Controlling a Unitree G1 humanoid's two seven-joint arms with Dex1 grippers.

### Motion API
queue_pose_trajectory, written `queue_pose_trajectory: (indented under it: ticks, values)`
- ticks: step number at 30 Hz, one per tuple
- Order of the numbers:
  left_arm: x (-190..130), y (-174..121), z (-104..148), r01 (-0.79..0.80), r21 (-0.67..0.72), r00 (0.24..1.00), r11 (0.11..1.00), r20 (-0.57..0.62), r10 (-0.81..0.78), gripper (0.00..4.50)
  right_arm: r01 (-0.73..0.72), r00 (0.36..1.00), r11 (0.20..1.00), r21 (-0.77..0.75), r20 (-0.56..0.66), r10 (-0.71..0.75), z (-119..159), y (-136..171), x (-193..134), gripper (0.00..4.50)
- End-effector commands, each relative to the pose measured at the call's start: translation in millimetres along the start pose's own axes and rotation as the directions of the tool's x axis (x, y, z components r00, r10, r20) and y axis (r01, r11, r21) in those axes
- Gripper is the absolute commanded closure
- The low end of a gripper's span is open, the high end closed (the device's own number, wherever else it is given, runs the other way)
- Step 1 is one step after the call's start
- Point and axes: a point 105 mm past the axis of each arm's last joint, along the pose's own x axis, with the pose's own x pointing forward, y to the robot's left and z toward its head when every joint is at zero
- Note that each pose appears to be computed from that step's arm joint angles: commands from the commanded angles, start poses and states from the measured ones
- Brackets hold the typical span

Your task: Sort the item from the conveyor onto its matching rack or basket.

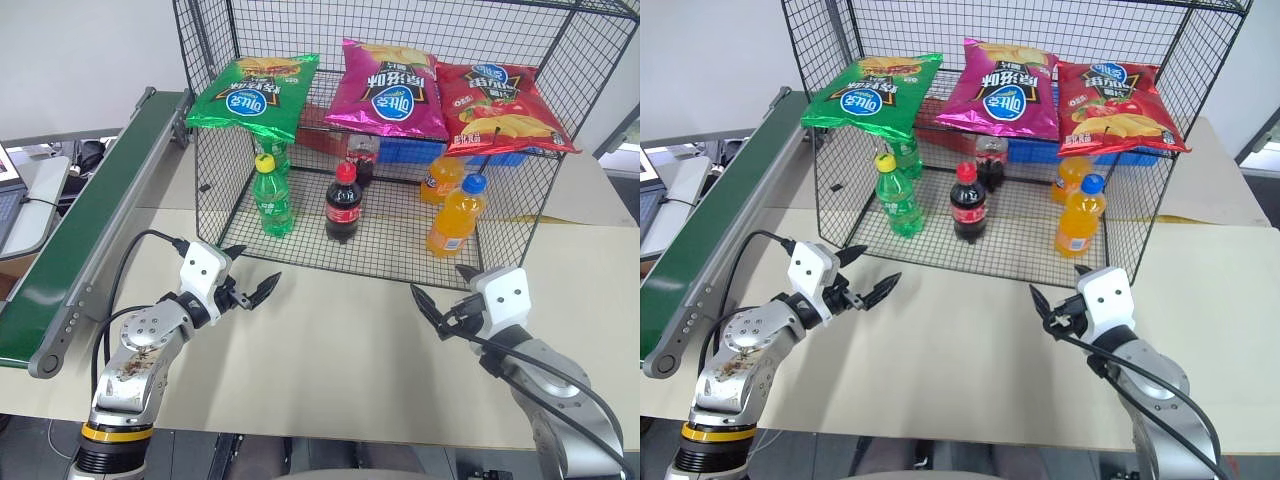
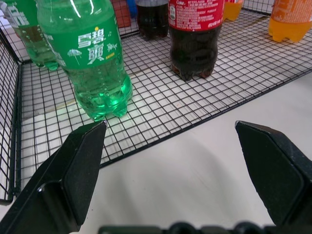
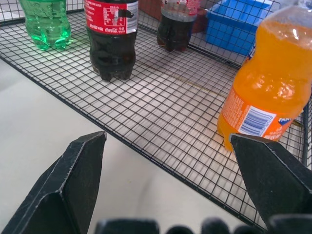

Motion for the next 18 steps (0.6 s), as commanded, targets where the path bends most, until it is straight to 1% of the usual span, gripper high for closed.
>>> queue_pose_trajectory:
  ticks: [1, 18]
  values:
    - [-1.6, -1.7, 9.4, 0.019, 0.037, 0.999, 0.999, 0.046, -0.020, 0.00, 0.019, 0.998, 0.999, -0.045, 0.060, -0.016, 16.0, -2.3, -5.7, 0.04]
    - [2.7, -3.2, 11.5, 0.036, 0.015, 0.996, 0.999, 0.080, -0.037, 0.00, 0.047, 0.998, 0.998, -0.051, 0.044, -0.045, 13.2, -6.0, -10.0, 0.04]
